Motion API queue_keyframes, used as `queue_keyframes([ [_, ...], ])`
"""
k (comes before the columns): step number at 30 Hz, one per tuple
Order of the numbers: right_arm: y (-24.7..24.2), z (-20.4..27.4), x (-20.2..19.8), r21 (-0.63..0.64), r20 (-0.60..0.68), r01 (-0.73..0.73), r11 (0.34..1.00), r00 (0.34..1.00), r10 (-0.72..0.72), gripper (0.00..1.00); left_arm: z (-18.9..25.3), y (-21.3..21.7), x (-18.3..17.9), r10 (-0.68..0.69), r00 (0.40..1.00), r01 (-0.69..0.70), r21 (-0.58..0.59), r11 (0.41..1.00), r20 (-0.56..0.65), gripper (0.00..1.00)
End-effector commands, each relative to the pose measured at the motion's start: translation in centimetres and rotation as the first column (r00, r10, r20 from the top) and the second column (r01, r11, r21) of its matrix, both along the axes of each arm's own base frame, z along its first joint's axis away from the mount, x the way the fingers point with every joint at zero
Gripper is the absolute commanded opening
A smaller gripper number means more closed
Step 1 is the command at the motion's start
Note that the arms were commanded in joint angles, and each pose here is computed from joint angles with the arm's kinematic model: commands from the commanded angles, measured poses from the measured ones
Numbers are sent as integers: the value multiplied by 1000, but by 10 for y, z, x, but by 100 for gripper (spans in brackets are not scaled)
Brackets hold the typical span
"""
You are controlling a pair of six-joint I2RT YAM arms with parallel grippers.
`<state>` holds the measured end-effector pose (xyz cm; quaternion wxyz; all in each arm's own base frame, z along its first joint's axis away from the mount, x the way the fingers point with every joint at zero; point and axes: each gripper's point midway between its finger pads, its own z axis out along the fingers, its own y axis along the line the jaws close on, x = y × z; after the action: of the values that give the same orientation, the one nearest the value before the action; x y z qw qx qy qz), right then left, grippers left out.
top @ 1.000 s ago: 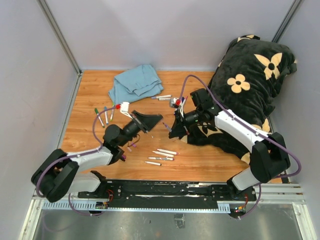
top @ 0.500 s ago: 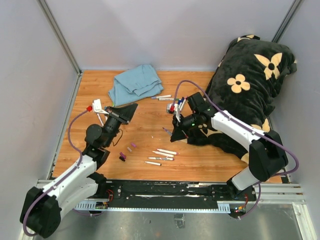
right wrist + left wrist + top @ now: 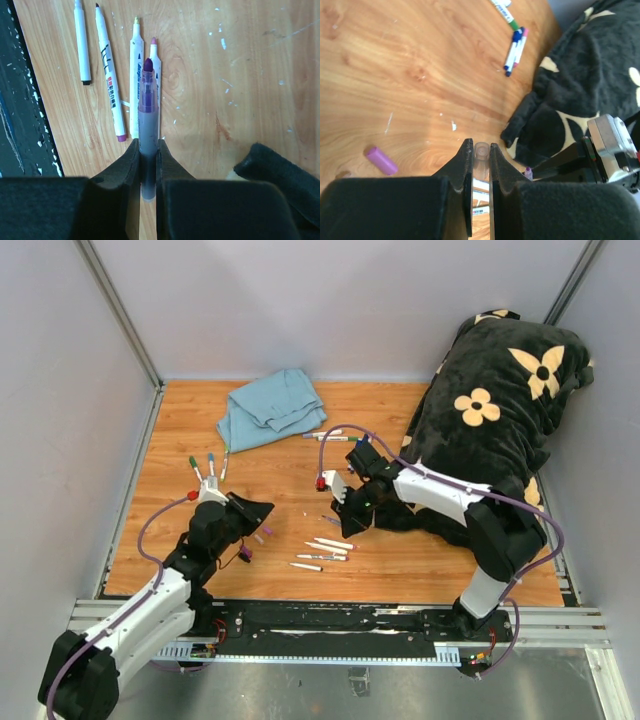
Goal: Open the pen caps
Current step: Open the pen cap from the pen, then place the pen cap at the center of the board.
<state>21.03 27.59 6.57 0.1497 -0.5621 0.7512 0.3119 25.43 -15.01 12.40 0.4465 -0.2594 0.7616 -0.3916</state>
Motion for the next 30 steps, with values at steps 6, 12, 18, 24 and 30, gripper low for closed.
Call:
queue_keyframes([
  [6,2,-15,-2,-122,21,-52,991,998,55,9,-61,2,-7,42,964,-28,56,998,-264,0],
  [12,1,-17,-1,-128,21,-51,990,998,54,10,-82,0,-8,109,933,-64,139,988,-342,1],
  [18,0,-21,-1,-145,11,-53,988,998,55,10,-90,2,-2,156,912,-88,190,978,-379,2],
  [24,-2,-26,0,-166,4,-49,985,999,50,11,-94,4,1,177,904,-104,203,974,-388,5],
  [30,-5,-35,2,-210,7,-45,977,999,48,12,-97,3,4,184,898,-106,211,972,-400,11],
])
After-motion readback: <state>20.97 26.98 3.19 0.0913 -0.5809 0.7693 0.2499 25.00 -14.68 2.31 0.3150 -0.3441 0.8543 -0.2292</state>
